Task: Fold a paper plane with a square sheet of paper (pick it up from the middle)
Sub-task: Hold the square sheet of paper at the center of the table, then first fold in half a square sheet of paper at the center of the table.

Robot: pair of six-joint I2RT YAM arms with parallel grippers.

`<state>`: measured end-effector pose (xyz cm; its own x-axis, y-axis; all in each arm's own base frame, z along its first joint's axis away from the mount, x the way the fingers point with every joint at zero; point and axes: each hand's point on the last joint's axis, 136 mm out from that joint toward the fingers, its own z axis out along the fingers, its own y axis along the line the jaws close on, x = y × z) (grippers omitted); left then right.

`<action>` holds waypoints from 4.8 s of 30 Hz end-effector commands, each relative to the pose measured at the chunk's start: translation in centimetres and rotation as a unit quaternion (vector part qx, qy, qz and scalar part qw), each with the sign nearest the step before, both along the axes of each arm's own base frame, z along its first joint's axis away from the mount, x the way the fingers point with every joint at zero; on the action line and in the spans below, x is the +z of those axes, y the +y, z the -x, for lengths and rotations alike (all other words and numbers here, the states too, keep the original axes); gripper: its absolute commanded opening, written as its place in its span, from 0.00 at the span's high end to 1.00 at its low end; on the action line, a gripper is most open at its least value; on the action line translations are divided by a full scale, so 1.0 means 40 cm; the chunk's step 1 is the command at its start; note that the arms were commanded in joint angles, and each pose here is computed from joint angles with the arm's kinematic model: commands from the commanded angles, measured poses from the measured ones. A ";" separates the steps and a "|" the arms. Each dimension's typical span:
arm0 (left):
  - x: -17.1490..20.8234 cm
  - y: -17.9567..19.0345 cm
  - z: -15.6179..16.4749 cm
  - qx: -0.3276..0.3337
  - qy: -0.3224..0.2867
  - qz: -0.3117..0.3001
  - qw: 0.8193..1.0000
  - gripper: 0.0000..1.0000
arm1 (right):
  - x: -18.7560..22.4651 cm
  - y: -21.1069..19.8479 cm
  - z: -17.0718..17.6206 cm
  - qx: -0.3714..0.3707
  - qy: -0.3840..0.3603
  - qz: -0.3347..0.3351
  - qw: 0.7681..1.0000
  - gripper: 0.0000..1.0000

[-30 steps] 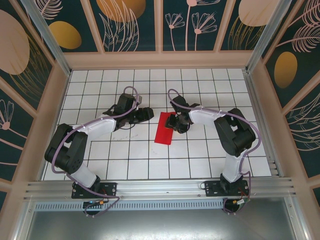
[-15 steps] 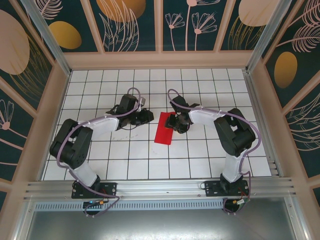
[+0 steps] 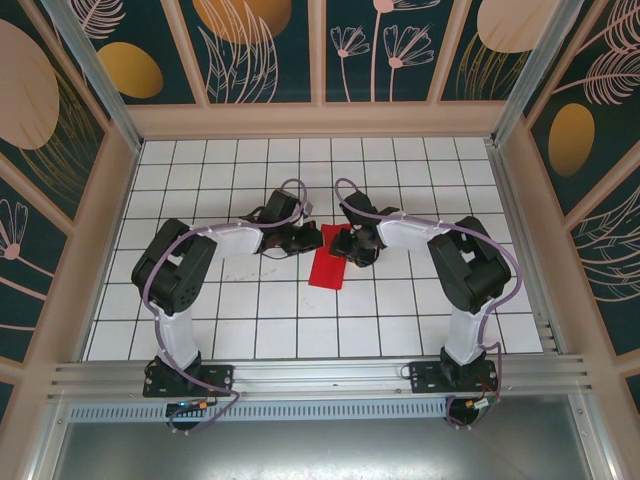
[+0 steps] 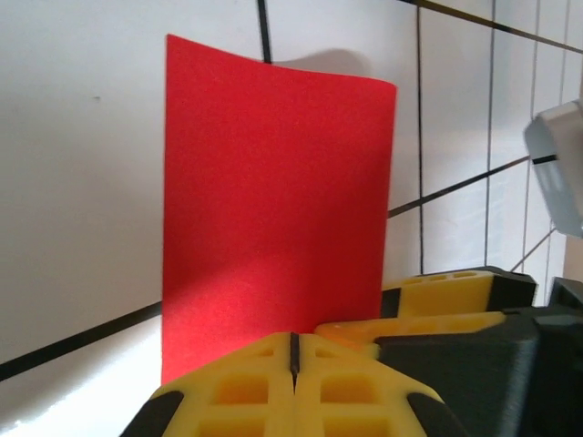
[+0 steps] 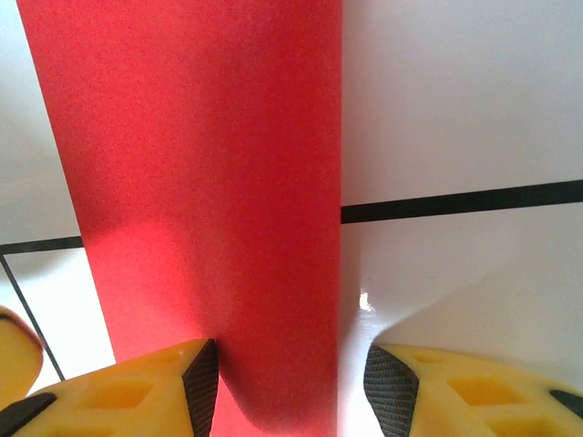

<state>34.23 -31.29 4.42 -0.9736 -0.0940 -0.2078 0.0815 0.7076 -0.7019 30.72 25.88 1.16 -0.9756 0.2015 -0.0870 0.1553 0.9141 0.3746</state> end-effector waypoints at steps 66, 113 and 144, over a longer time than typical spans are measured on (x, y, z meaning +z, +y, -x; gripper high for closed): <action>-0.165 0.037 0.064 -0.019 0.056 -0.062 0.996 1.00 | -0.062 -0.040 0.089 -0.032 -0.069 -0.169 0.983 0.98; -0.172 0.048 0.075 -0.023 0.058 -0.069 0.996 1.00 | -0.006 0.028 0.180 0.033 -0.076 -0.240 0.967 0.98; -0.178 0.052 0.078 -0.025 0.059 -0.073 0.995 1.00 | 0.107 0.036 0.156 0.065 -0.134 -0.208 0.967 0.99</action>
